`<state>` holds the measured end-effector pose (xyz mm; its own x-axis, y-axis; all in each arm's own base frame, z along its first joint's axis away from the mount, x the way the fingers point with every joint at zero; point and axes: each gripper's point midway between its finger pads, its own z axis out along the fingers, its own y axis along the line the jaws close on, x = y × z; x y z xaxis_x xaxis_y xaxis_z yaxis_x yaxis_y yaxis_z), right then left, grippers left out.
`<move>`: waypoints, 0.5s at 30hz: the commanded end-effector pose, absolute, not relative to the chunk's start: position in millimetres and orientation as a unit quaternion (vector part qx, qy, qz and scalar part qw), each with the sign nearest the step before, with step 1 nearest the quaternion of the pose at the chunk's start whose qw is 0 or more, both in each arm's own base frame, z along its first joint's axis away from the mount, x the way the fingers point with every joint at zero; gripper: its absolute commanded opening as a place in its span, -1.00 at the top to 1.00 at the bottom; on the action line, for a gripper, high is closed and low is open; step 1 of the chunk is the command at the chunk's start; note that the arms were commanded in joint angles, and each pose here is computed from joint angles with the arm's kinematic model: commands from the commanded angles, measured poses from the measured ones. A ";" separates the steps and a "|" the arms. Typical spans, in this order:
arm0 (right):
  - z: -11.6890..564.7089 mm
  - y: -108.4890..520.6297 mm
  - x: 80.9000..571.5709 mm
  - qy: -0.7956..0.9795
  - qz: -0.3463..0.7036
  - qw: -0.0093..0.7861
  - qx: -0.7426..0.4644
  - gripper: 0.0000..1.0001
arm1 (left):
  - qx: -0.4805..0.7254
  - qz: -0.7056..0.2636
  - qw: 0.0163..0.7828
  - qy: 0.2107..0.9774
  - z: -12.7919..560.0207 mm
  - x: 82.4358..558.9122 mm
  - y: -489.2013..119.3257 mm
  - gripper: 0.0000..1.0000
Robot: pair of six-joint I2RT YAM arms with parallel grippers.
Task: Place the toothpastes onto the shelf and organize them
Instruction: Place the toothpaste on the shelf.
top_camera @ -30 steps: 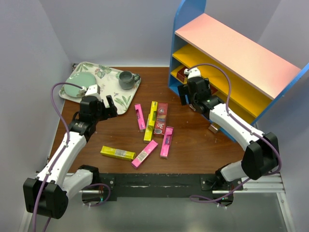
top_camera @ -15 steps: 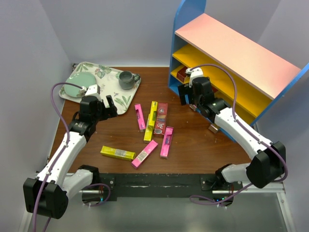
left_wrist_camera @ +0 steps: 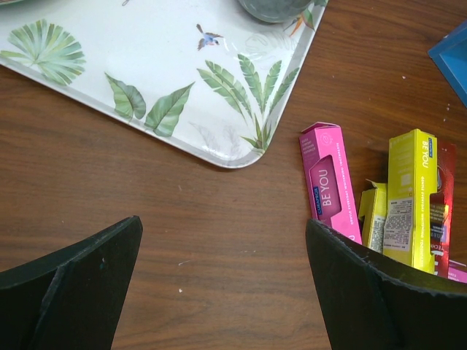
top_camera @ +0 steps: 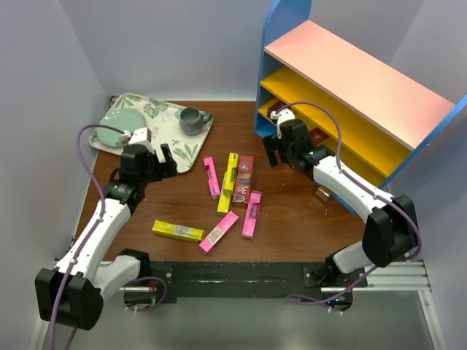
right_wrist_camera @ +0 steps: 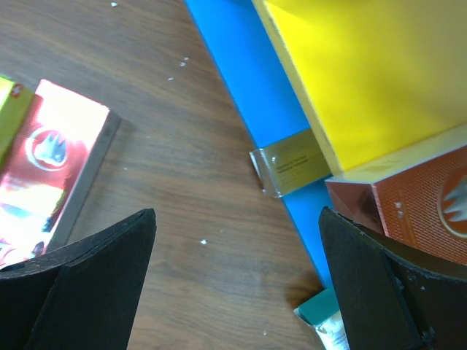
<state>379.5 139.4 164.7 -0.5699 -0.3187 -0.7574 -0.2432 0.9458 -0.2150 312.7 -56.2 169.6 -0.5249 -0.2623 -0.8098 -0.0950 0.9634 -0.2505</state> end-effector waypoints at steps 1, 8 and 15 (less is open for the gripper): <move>181.8 122.9 382.8 0.876 -0.081 0.458 -0.128 -0.97 | -0.109 -0.102 0.500 0.853 190.1 321.1 -57.4 -1.00; 188.3 109.8 381.6 0.871 -0.110 0.467 -0.111 -0.97 | -0.108 -0.104 0.498 0.854 189.5 321.4 -58.1 -1.00; 186.6 106.6 380.6 0.873 -0.114 0.465 -0.094 -0.97 | -0.108 -0.104 0.498 0.854 188.8 321.3 -57.8 -0.99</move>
<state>383.0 114.8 175.1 -0.5666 -0.3010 -0.7671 -0.1138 0.9506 -0.2889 312.6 -57.0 169.6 -0.5267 -0.2632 -0.8083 -0.0909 0.9629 -0.2543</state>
